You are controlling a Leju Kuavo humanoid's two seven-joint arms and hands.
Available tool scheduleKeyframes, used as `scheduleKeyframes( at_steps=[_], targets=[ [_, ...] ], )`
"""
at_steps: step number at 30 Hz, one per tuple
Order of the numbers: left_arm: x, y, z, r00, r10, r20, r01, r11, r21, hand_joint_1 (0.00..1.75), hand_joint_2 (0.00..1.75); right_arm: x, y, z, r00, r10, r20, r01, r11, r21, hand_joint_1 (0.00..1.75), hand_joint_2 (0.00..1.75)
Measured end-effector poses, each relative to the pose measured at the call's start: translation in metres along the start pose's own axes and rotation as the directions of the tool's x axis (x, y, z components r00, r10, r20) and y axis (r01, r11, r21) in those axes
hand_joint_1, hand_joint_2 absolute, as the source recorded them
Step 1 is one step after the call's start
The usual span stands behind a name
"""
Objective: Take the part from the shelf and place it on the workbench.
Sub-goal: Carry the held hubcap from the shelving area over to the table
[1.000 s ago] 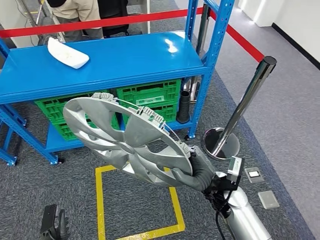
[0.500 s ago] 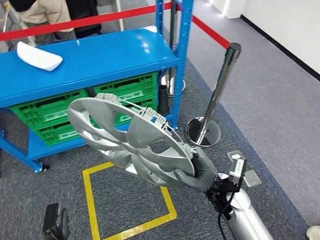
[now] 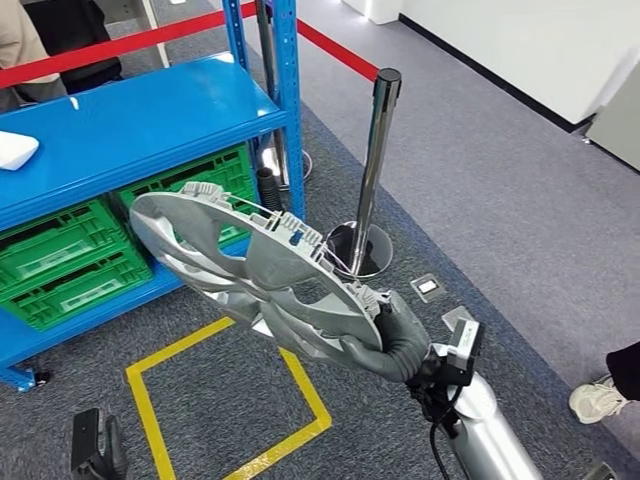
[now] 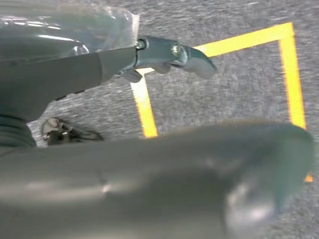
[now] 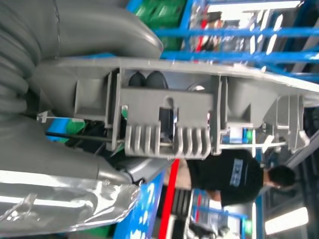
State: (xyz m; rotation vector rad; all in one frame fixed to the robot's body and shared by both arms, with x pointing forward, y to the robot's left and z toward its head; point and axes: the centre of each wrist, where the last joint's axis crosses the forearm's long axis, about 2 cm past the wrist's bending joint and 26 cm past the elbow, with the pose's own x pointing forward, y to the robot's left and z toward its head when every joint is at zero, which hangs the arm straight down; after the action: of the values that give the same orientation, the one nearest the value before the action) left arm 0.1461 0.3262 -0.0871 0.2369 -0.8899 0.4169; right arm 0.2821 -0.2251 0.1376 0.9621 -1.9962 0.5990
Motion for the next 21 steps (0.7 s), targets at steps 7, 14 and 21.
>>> scheduleKeyframes(
  at_steps=[7, 14, 21],
  targets=[
    [0.009, -0.004, -0.005, 0.999, 0.018, 0.045, -0.016, 0.999, -0.030, 0.00, 0.00, 0.003, 0.006, 0.009, 0.999, 0.041, -0.006, -0.041, 0.998, -0.041, 1.75, 1.75],
    [0.011, -0.003, -0.007, 0.998, -0.027, 0.063, 0.030, 0.998, -0.050, 0.00, 0.00, 0.006, 0.012, 0.022, 0.998, 0.067, 0.009, -0.066, 0.993, -0.103, 1.75, 1.75],
    [0.014, -0.006, -0.008, 0.998, -0.034, 0.051, 0.041, 0.990, -0.137, 0.00, 0.00, 0.011, 0.016, 0.033, 0.994, 0.105, -0.008, -0.105, 0.983, -0.154, 1.75, 1.75]
  ],
)
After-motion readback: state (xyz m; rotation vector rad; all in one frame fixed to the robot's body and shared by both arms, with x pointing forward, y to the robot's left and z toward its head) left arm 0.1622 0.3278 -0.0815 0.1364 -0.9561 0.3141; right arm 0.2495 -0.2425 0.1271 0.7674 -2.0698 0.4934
